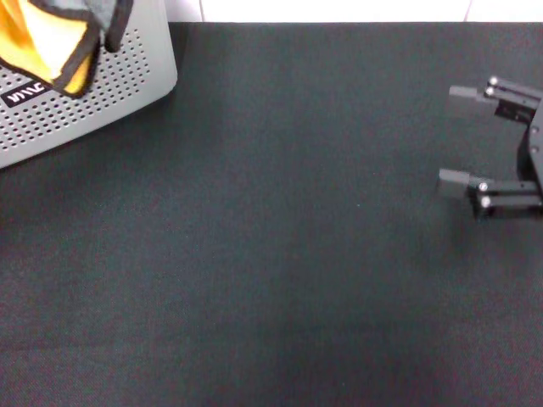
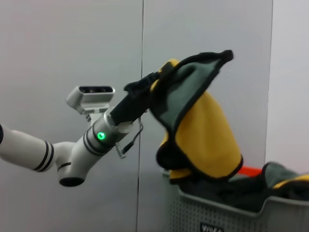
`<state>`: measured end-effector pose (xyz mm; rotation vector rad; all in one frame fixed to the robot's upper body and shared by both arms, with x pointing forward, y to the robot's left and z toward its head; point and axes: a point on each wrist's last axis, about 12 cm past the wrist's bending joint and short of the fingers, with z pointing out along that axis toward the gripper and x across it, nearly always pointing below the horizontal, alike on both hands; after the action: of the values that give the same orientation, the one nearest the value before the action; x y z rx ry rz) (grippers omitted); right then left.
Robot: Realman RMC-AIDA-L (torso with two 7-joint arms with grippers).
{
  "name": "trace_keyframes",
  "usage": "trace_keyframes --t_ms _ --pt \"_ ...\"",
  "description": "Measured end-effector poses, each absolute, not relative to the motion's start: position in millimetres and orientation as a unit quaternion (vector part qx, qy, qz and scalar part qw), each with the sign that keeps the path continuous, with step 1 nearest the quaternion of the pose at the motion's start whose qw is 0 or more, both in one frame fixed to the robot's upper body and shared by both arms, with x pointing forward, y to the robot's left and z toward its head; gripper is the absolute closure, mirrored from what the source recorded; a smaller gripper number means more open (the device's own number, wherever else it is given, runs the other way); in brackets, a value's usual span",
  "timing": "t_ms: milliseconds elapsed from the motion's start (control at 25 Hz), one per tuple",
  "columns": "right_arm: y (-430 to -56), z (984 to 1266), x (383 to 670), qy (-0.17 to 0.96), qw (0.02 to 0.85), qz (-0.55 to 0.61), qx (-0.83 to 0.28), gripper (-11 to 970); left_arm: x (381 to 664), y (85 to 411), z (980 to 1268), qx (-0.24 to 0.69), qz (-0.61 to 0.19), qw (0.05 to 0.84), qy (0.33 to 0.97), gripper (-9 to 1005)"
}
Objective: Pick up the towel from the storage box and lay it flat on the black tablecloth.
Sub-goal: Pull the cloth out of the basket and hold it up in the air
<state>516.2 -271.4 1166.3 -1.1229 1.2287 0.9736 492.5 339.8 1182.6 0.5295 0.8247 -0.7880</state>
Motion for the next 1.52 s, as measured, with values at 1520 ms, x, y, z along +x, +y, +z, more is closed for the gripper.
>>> trace_keyframes --t_ms 1520 --pt "-214 1164 550 0.424 0.652 0.445 -0.444 122 487 252 1139 0.421 -0.510 0.640 0.392 942"
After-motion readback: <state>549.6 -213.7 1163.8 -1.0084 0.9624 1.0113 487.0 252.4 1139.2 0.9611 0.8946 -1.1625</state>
